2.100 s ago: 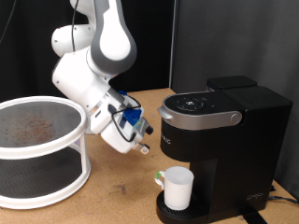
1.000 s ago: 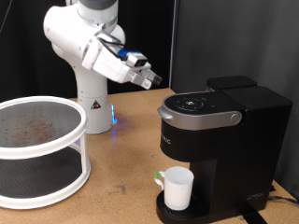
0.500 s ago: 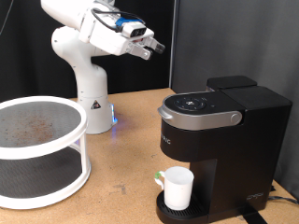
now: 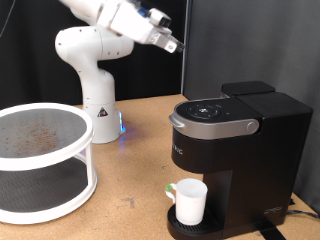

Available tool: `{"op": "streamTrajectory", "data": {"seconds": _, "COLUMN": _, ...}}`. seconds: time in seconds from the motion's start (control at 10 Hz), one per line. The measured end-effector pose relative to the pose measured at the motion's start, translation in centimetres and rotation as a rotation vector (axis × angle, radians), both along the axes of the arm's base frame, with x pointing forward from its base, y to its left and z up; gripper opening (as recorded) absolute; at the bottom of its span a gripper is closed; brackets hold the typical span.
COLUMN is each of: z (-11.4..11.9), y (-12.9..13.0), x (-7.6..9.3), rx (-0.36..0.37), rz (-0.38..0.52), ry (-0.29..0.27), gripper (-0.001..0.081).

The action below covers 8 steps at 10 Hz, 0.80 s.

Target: Make a cup of coffee with the keurig machine

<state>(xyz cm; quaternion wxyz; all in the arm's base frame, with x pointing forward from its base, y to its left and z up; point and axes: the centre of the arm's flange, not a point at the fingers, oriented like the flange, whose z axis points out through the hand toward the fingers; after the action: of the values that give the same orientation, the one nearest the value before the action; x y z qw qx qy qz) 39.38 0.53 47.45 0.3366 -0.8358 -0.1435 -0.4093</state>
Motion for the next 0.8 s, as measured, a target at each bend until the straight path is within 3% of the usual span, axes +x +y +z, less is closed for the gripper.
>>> {"op": "streamTrajectory", "data": {"seconds": 0.3, "z": 2.6, "y": 3.3, "x": 1.9, "rx": -0.352, "rz": 0.120, "ry": 0.075, "gripper": 0.0807}}
{"op": "streamTrajectory", "data": {"seconds": 0.5, "z": 3.0, "y": 4.5, "x": 3.8, "rx": -0.359, "rz": 0.133, "ry": 0.123, "gripper": 0.0807}}
{"op": "streamTrajectory", "data": {"seconds": 0.6, "z": 2.9, "y": 4.5, "x": 3.7, "rx": -0.360, "rz": 0.131, "ry": 0.124, "gripper": 0.0807}}
{"op": "streamTrajectory", "data": {"seconds": 0.8, "z": 2.9, "y": 4.6, "x": 3.9, "rx": -0.413, "rz": 0.073, "ry": 0.072, "gripper": 0.0807}}
